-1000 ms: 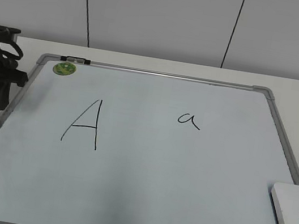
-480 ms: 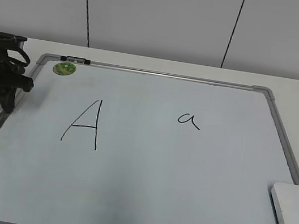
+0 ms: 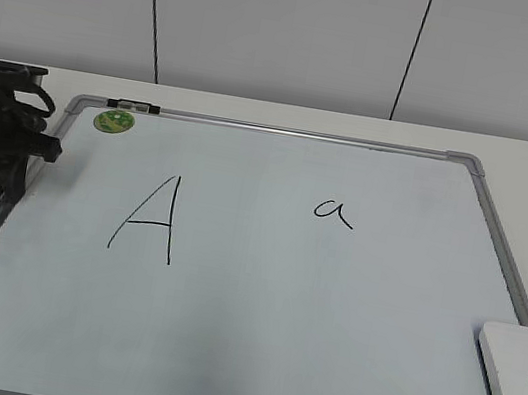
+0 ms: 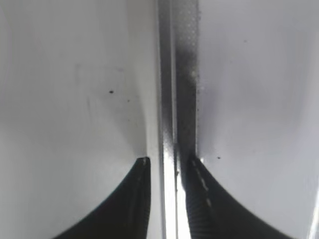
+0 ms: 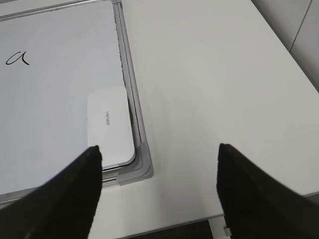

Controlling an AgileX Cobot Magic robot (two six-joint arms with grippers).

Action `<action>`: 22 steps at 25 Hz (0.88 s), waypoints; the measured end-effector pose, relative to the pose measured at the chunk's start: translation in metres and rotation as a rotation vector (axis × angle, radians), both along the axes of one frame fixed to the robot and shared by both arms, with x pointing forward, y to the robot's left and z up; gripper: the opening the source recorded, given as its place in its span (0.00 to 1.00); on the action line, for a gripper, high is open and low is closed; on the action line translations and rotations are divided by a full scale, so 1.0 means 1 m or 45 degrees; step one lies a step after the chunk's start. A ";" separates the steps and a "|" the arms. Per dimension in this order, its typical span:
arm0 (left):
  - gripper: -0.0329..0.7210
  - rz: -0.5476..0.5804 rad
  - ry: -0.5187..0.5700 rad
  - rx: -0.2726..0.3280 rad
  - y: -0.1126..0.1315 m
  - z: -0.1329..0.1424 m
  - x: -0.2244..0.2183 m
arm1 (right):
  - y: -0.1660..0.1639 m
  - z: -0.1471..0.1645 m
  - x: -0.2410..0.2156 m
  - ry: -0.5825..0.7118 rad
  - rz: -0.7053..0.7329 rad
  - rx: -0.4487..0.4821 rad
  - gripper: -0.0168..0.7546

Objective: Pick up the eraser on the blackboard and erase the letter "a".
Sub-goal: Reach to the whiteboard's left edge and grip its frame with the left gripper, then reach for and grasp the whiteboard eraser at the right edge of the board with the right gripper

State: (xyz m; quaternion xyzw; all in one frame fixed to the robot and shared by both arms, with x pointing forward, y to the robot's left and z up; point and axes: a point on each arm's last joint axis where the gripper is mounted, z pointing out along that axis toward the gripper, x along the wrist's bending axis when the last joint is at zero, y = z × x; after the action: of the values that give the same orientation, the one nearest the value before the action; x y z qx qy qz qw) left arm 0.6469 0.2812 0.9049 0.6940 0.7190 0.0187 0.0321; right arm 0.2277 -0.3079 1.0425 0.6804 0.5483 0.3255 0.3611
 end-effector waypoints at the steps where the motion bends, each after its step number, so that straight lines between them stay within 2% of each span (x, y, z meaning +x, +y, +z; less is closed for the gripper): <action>1: 0.15 0.002 0.001 -0.003 0.000 0.000 0.000 | 0.000 0.000 0.000 0.000 0.000 0.000 0.71; 4: 0.08 0.006 0.001 -0.003 0.000 0.000 0.000 | 0.000 0.000 0.000 0.000 0.000 0.000 0.71; 13: 0.08 0.008 0.001 -0.003 0.000 0.000 0.000 | 0.003 0.000 0.001 0.005 0.025 0.037 0.71; 15: 0.08 0.007 0.001 -0.001 0.000 0.000 0.000 | 0.003 0.004 0.011 0.107 0.027 0.042 0.71; 17: 0.08 0.009 0.001 -0.001 0.000 0.000 0.000 | 0.002 0.009 0.029 0.275 0.046 0.025 0.71; 22: 0.08 0.009 0.001 -0.001 0.000 0.000 0.000 | 0.005 0.017 0.064 0.512 0.135 0.021 0.71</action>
State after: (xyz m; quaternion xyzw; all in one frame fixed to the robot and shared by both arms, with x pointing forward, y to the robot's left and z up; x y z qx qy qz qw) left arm 0.6469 0.2811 0.9047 0.6914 0.7216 0.0184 0.0321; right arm 0.2914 -0.3029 1.0592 0.7048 0.6418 0.2061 0.2210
